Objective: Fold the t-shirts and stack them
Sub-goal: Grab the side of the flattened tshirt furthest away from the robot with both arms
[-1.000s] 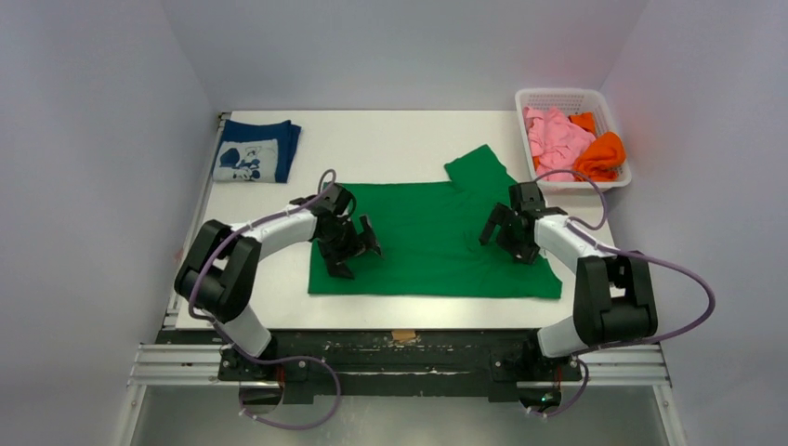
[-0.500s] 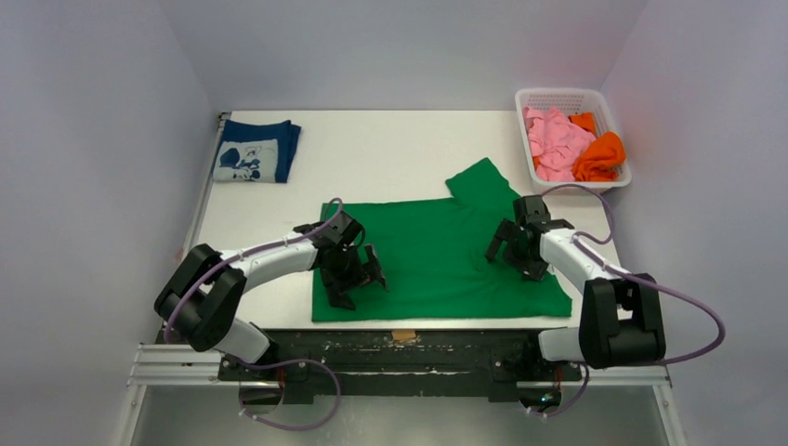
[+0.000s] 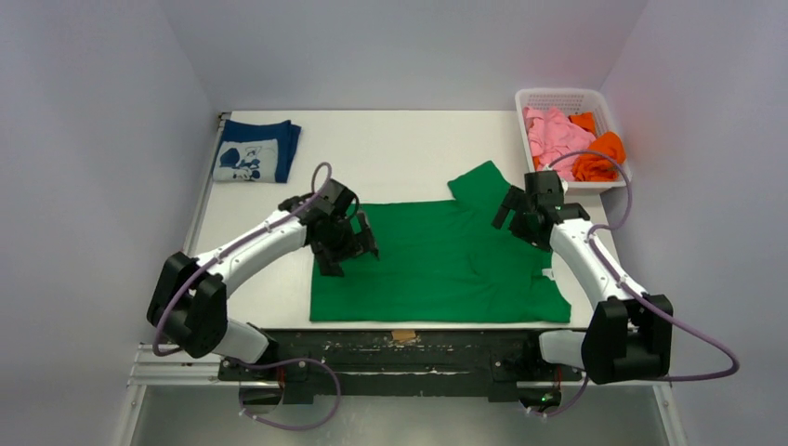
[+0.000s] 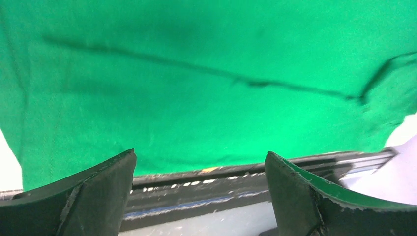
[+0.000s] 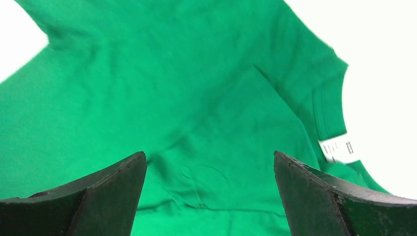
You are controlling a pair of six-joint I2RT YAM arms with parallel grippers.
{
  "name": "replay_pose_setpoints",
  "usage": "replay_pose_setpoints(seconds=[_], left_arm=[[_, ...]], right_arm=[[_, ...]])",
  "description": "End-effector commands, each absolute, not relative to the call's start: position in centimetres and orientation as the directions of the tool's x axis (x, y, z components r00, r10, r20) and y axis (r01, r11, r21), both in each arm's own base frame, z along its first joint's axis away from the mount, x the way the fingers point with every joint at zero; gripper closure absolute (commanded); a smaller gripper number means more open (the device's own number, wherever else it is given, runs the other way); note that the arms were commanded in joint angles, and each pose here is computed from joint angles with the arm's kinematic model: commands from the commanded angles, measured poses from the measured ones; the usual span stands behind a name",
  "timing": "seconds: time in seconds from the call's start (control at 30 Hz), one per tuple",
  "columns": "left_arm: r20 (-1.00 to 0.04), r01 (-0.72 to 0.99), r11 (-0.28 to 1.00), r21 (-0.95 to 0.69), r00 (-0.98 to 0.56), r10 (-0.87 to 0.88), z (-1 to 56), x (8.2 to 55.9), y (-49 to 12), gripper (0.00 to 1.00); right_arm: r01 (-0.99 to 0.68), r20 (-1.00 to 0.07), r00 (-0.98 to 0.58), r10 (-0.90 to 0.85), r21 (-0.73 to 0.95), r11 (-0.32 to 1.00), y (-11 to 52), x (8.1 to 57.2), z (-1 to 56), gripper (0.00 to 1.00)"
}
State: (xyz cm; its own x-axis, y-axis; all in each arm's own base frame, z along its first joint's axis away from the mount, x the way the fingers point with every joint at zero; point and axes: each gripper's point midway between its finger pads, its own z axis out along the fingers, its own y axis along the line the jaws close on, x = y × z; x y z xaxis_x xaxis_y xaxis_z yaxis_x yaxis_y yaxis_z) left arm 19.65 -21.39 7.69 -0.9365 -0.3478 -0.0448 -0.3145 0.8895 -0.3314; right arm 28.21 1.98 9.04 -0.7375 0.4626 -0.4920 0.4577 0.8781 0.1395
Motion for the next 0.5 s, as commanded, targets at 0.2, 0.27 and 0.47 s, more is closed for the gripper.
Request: replay_pose_setpoints(seconds=[0.2, 0.27, 0.47], left_arm=[[-0.380, -0.362, 0.874, -0.324, -0.796, -0.471, 12.4, 38.0, -13.8, 0.00], [-0.407, -0.386, 0.867, -0.315, -0.770, -0.491, 12.0, 41.2, -12.3, 0.00], [-0.383, -0.437, 0.835, -0.335, -0.746, -0.544, 8.7, 47.3, -9.8, 0.00]], right_arm=[[0.313, -0.597, -0.691, 0.407, 0.261, 0.913, 4.0, 34.0, 13.3, 0.01], [0.314, -0.601, -0.692, 0.400, 0.248, 0.916, 3.9, 34.3, 13.3, 0.01], [0.304, -0.600, -0.700, 0.386, 0.239, 0.922, 3.9, 34.6, 13.0, 0.02]])
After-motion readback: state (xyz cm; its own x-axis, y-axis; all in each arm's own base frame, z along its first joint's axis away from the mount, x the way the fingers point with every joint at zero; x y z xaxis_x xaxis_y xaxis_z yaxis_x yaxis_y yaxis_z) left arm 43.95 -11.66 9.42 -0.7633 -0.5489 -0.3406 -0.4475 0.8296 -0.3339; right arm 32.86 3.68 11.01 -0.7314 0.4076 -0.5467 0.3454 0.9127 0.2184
